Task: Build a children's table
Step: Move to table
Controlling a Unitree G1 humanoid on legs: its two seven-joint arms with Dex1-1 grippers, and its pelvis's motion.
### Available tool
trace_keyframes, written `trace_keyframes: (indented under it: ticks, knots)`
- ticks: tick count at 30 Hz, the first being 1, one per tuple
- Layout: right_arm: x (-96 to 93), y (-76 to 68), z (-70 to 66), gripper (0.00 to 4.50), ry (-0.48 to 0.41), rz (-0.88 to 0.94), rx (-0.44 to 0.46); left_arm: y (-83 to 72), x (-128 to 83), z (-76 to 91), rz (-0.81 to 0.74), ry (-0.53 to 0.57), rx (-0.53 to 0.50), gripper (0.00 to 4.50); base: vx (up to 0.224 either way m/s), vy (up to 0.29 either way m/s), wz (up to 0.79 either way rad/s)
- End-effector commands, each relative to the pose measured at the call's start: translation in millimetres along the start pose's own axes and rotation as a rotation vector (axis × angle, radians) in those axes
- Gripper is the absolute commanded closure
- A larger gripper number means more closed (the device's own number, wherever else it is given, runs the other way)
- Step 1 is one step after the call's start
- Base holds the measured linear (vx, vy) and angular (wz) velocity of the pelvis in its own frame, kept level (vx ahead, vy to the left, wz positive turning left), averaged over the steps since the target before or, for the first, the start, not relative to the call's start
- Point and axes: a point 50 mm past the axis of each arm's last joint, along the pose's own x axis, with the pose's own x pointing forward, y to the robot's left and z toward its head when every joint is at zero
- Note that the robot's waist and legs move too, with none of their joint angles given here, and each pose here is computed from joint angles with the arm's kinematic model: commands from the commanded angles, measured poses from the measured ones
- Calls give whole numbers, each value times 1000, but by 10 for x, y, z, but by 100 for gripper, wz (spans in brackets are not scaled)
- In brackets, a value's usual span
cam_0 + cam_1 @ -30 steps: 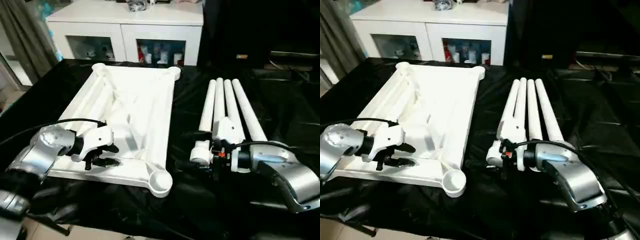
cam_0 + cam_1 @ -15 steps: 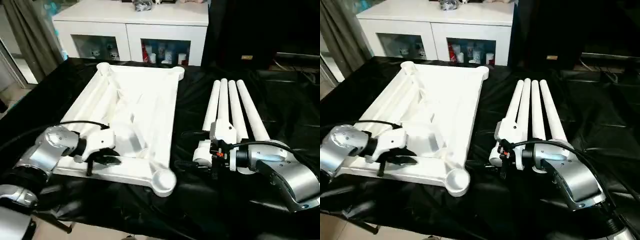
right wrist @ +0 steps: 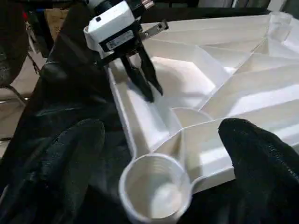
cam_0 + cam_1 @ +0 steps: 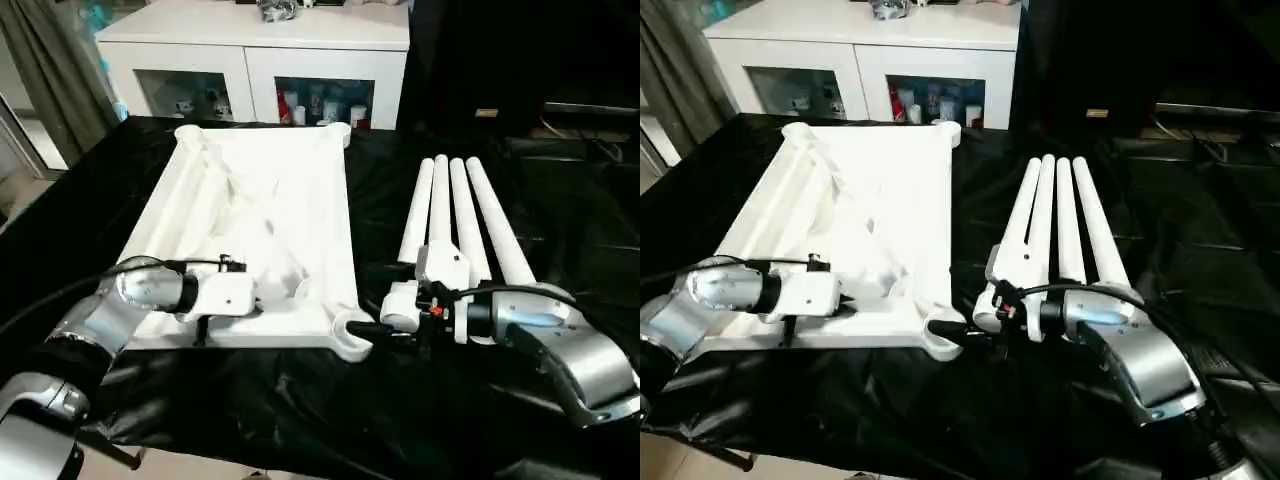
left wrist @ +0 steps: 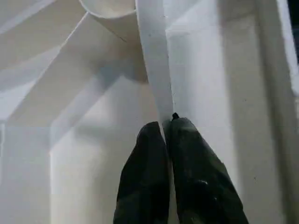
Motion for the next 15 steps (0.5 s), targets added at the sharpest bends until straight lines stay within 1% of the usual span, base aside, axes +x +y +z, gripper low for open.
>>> trace_keyframes:
  ticks: [1, 5, 6, 10, 11, 12, 13, 15]
  knots:
    - [17, 10, 33, 7, -2, 1, -24, 217, -223, -52, 186, 63, 44, 448, 0, 0, 0]
    - [30, 5, 33, 7, -4, -1, -26, 263, -298, -65, 229, 89, 65, 448, 0, 0, 0]
    - [40, 3, 34, 7, -6, -2, -29, 281, -351, -67, 253, 102, 79, 448, 0, 0, 0]
    - [57, 7, 35, 7, -10, -2, -33, 265, -409, -76, 277, 101, 73, 448, 0, 0, 0]
    - [62, 9, 33, 7, -9, -1, -35, 250, -409, -56, 273, 76, 63, 448, 0, 0, 0]
    - [68, 12, 32, 7, -8, 0, -38, 198, -398, 12, 246, 10, 43, 448, 0, 0, 0]
    - [67, 12, 31, 7, -8, 0, -39, 175, -389, 47, 234, -15, 39, 448, 0, 0, 0]
    - [58, 5, 28, 7, -8, -4, -40, 135, -367, 133, 219, -61, 60, 448, 0, 0, 0]
